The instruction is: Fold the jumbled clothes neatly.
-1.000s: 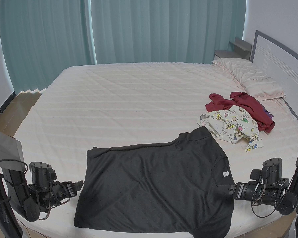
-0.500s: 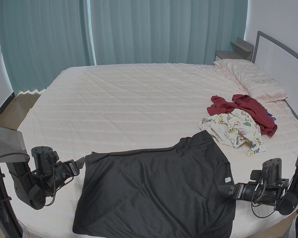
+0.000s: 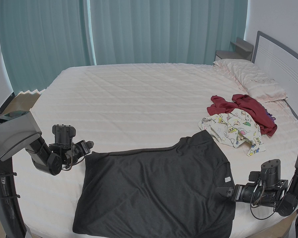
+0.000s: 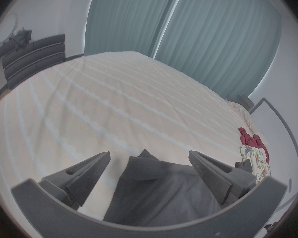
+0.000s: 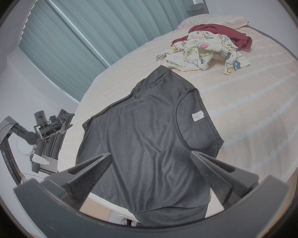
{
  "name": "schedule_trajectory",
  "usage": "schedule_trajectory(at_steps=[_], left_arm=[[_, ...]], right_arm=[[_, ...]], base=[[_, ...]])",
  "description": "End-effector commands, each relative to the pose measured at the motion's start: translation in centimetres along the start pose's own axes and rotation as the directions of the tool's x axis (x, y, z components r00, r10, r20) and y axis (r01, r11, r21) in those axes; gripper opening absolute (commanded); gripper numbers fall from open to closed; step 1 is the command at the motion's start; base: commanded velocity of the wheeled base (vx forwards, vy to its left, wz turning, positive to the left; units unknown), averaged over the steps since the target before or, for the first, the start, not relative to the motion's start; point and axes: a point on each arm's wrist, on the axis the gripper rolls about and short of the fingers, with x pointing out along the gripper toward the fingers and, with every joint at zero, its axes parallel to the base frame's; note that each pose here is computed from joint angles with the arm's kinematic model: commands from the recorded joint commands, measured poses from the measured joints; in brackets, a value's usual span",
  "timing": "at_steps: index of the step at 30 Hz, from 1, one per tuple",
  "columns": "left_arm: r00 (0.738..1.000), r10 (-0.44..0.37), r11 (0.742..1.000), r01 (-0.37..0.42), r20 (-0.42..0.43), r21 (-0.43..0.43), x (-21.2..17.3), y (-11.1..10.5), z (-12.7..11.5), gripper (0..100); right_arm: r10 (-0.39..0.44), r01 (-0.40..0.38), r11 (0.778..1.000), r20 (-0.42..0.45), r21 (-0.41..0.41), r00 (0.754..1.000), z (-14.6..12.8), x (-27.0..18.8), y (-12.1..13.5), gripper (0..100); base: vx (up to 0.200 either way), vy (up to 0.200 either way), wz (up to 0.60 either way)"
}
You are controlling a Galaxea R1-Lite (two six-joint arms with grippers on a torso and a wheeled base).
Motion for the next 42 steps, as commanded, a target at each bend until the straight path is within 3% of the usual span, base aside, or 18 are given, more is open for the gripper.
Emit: schedule_trajectory(at_steps=[1, 18, 19, 21, 30, 33, 36, 42], left_arm=[[0.997, 0.003, 0.999, -0.006, -0.079, -0.039, 4.7, 0.0, -1.1, 100], [0.99, 0.01, 0.999, -0.014, -0.138, -0.029, 6.2, 0.5, -3.1, 100], [0.989, 0.014, 0.999, -0.018, -0.144, -0.027, 6.2, 0.5, -3.2, 0], [0.989, 0.016, 0.999, -0.02, -0.15, -0.027, 6.4, 0.6, -3.4, 0], [0.995, 0.003, 0.999, -0.007, -0.1, -0.038, 5.1, 0.2, -1.8, 0], [0.995, 0.001, 0.999, -0.005, -0.096, -0.038, 4.5, 0.1, -1.4, 0], [0.995, -0.007, 0.999, 0.004, -0.1, -0.033, 2.3, -0.1, -1.1, 0], [0.992, -0.002, 1.0, -0.001, -0.126, -0.023, 0.8, 0.0, -1.8, 0]], right_arm=[[0.014, -0.014, 1.0, -0.007, -0.014, 1.0, -0.2, 0.0, 0.4, 100], [0.021, -0.022, 1.0, 0.08, 0.001, 0.997, 2.3, 2.6, 0.5, 100], [0.023, -0.023, 1.0, 0.102, 0.005, 0.994, 3.0, 3.0, 0.5, 100], [0.024, -0.027, 0.999, 0.155, 0.016, 0.988, 4.8, 4.2, 0.5, 100], [-0.07, 0.053, 0.995, 0.202, 0.089, 0.977, 11.7, 12.4, -1.5, 100], [-0.09, 0.072, 0.993, 0.197, 0.098, 0.976, 12.3, 13.6, -1.9, 100], [-0.156, 0.14, 0.983, 0.134, 0.116, 0.979, 12.9, 17.8, -3.2, 100], [-0.2, 0.184, 0.977, 0.169, 0.105, 0.965, 13.7, 21.6, -4.0, 100]], base=[[0.0, 0.0, 0.0], [0.0, 0.0, 0.0], [0.0, 0.0, 0.0], [0.0, 0.0, 0.0], [0.0, 0.0, 0.0], [0.0, 0.0, 0.0], [0.0, 0.0, 0.0], [0.0, 0.0, 0.0]])
